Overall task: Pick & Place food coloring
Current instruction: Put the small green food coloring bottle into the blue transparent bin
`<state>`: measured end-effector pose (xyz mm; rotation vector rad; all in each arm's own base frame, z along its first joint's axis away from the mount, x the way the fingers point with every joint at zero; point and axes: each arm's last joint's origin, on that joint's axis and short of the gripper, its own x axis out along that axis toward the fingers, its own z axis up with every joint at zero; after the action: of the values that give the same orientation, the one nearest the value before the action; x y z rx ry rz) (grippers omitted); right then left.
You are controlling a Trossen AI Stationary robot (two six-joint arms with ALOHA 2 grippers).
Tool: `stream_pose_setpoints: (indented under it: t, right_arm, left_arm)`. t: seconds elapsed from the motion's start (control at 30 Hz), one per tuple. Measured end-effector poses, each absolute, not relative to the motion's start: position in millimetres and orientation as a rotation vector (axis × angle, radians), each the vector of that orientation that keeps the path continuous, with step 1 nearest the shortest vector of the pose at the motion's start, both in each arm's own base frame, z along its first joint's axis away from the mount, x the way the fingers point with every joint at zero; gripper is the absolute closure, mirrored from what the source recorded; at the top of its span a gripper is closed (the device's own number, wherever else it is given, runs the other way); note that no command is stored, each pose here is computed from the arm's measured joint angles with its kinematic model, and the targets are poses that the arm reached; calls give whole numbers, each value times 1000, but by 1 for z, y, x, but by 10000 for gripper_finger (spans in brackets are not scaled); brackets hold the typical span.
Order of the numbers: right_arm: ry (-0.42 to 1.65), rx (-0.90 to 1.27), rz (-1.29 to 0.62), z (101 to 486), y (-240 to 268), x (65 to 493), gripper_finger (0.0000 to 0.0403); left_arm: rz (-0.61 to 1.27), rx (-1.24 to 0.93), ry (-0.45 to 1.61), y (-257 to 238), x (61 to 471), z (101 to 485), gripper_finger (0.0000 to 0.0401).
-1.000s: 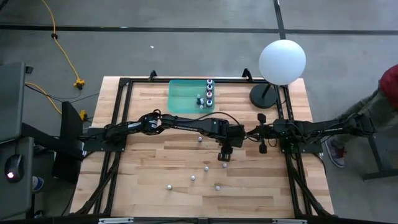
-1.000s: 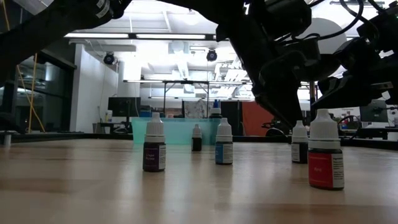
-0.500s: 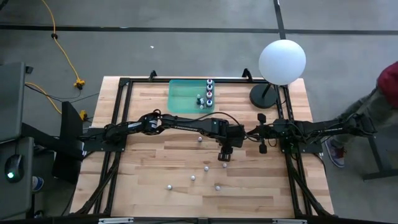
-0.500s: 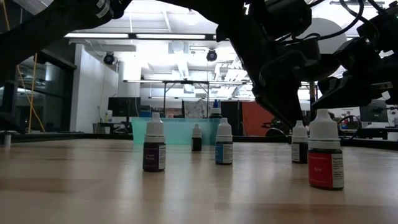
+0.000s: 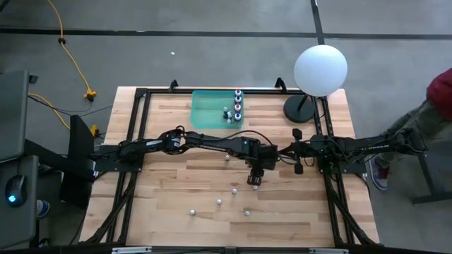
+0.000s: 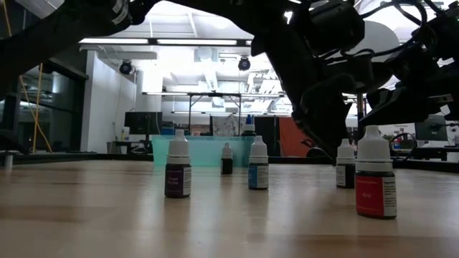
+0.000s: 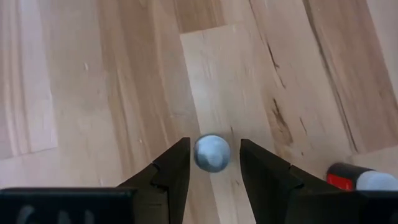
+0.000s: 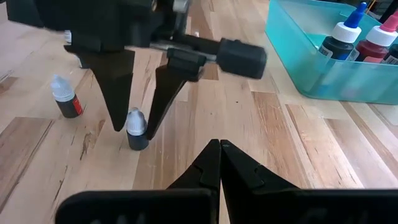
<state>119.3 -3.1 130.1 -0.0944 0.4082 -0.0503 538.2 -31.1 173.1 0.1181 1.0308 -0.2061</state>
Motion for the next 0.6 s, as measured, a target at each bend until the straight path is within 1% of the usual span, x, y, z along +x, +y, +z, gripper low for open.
stream_pose_setpoints:
  t: [0.13,0.2,0.27,0.47,0.6]
  right_arm:
    - [409,-94,-51,130,-3,119,402]
    - [408,-94,-50,130,-3,119,402]
    - [409,-94,-50,130,-3,119,402]
    - [408,-94,-50,130,-3,119,402]
    - [408,-94,-50,130,-3,119,402]
  left_arm:
    - [-207,118,1027,-31,538,174,270]
    - [-207,118,1029,-31,538,174,279]
    - [-207,118,1028,-31,538,174,295]
    - [-208,117,1025,-31,538,174,364]
    - [-208,117,1030,-31,537,178,366]
